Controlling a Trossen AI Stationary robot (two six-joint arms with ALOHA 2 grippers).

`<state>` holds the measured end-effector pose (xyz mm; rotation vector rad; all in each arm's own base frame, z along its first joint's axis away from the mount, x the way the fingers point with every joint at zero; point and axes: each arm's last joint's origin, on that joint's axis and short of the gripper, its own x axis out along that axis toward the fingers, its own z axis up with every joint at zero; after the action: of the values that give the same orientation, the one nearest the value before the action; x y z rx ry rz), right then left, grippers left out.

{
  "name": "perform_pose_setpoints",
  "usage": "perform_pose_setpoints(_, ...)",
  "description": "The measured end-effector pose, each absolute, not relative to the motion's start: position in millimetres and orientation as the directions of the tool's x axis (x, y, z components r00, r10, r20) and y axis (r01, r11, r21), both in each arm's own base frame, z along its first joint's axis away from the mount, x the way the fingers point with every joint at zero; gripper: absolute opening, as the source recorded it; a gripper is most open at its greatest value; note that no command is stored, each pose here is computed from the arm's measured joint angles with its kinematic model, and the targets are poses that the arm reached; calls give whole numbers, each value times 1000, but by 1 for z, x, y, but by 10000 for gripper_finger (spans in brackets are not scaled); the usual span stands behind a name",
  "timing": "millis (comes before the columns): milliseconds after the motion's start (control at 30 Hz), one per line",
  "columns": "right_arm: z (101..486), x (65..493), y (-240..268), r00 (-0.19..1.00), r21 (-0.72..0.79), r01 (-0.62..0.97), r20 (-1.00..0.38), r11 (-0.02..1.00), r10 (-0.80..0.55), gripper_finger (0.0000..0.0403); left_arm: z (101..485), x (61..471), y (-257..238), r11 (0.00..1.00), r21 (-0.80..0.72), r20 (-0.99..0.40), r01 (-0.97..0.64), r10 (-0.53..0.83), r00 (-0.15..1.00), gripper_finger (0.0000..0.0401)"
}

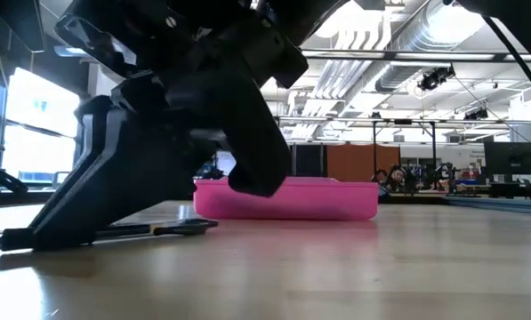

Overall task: Pick & place school supplies into a supply box
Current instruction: Put the black pen into the pink supply box

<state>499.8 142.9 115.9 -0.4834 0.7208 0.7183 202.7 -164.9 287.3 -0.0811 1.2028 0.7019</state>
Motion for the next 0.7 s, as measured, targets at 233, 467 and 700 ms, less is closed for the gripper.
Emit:
perform_pose_setpoints(233,122,491,159,531,-81,-643,-764,762,367,18,287,203,-165,787,299,-873,-540,454,178,95)
perform_pose_setpoints(467,174,464,174,559,-235,-566,-813,790,159,6,287,203,-165,786,299,-873,-540,455,178,95)
perform_pose_setpoints(700,229,426,149,505,-512,-392,-814,765,-286,21,287,203,-165,774,285,-873,-566,454,181,95)
